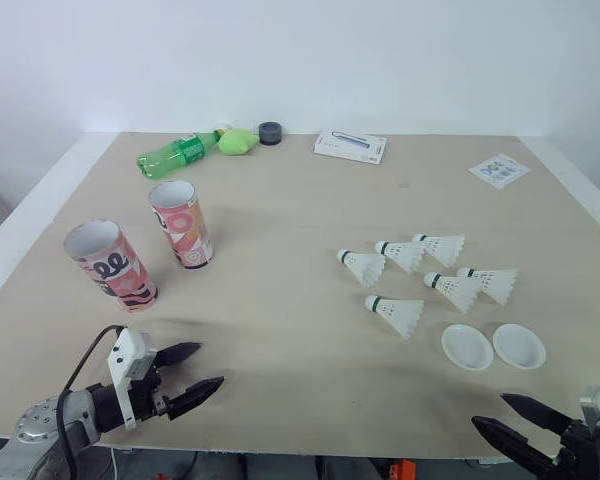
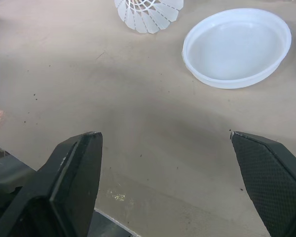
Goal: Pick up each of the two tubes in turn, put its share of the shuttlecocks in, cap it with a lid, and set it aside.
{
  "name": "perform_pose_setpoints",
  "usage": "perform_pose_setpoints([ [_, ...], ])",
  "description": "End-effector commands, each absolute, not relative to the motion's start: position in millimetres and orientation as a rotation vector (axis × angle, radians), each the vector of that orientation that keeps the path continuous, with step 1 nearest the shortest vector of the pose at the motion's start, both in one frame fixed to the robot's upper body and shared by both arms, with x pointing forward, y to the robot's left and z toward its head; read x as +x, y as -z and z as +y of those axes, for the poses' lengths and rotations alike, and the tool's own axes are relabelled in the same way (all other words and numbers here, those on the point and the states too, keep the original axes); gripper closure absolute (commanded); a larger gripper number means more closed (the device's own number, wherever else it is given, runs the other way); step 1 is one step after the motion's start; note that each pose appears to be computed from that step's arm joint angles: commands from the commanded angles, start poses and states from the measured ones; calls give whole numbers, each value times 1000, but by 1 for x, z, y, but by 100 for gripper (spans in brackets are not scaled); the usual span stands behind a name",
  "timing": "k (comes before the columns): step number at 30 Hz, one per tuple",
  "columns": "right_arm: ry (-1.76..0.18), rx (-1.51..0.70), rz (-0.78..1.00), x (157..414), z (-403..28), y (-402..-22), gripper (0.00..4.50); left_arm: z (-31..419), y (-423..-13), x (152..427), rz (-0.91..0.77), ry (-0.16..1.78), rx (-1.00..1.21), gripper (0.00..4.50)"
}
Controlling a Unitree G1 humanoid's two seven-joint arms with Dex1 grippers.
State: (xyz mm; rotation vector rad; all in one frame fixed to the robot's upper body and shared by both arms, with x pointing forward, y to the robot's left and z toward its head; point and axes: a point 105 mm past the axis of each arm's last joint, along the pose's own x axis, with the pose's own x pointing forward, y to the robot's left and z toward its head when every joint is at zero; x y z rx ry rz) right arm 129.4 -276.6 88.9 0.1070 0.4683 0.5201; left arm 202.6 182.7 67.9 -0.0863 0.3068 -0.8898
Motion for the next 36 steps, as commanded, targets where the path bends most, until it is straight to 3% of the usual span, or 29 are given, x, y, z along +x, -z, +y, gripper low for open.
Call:
perform_pose_setpoints([
  [1, -535, 87, 447, 131, -276, -95, 5, 184, -64, 208, 326, 869, -115, 0],
  [11, -699, 26, 373, 140, -241, -125, 5, 163, -97, 220, 130, 988, -152, 0],
  [19, -1166, -61, 231, 165, -163, -174, 5, 158, -96, 201, 107, 944, -167, 0],
  [26, -1334, -86, 86, 213, -119, -196, 5, 182, -111, 202, -2, 627, -172, 0],
  [32, -1264, -192, -26, 280, -75, -188, 5, 231, -115, 177, -64, 143, -102, 0],
  [36, -1310, -177, -60, 284, -60, -187, 5, 253, -118, 181, -88, -1, -55, 0],
])
